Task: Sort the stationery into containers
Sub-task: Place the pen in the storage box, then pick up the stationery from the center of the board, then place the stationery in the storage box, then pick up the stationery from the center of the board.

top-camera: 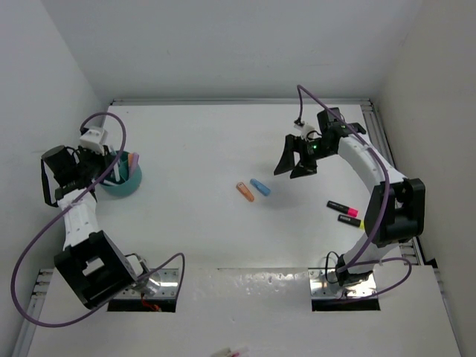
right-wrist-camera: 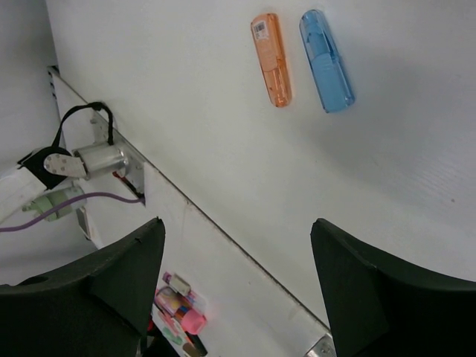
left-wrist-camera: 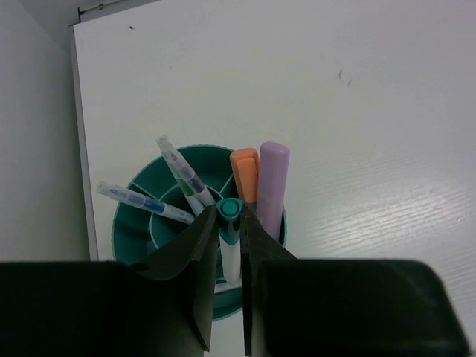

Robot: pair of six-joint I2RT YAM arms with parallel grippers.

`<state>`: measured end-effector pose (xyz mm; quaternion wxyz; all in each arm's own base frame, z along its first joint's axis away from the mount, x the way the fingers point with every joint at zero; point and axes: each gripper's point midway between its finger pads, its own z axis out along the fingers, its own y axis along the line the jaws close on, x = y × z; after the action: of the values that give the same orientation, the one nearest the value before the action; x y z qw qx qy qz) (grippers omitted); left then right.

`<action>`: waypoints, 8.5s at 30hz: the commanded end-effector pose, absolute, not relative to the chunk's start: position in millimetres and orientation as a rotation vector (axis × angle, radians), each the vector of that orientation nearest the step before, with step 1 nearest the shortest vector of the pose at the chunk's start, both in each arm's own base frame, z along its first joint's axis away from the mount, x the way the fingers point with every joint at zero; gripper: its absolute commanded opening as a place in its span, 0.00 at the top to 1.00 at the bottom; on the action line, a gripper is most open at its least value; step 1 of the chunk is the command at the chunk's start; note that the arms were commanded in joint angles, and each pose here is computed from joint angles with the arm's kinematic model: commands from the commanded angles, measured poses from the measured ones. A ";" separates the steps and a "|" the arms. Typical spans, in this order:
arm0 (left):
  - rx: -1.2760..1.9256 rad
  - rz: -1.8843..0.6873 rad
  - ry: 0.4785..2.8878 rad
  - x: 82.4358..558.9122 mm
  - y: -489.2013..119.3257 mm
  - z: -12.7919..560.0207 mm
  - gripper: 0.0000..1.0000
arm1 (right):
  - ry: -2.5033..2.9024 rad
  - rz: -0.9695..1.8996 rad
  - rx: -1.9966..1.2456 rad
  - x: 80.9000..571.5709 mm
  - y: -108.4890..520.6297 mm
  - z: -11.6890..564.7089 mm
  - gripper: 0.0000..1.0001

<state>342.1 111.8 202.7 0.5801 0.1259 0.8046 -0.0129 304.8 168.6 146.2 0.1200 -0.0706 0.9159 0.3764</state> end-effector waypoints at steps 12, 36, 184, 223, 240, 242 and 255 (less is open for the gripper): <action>0.345 -0.003 1.848 336.3 129.7 206.3 0.53 | 2.690 0.783 -0.462 297.6 157.1 117.3 0.29; 0.792 -0.075 1.666 322.3 8.1 281.1 0.41 | 2.699 0.157 -0.868 330.8 211.7 41.7 0.28; -0.263 0.019 2.251 311.8 219.6 233.4 1.00 | 2.226 0.463 -0.765 354.6 256.7 178.1 0.11; -0.140 -0.009 2.207 381.9 188.3 213.8 0.43 | 2.412 0.437 -0.715 345.4 229.7 113.0 0.24; 0.112 -0.036 1.956 365.8 118.3 311.4 0.39 | 2.652 0.372 -0.779 333.7 253.2 33.0 0.31; 0.133 -0.034 1.939 362.7 111.8 314.4 0.39 | 2.659 0.369 -0.777 338.3 260.5 27.1 0.31; 0.326 -0.032 1.866 351.2 72.5 325.9 0.38 | 2.689 0.296 -0.813 362.4 292.1 -5.9 0.45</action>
<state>352.1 83.7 303.1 0.5544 0.0973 0.8261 -0.0268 355.3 287.1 -7.4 0.1501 -0.2872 0.9395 0.1113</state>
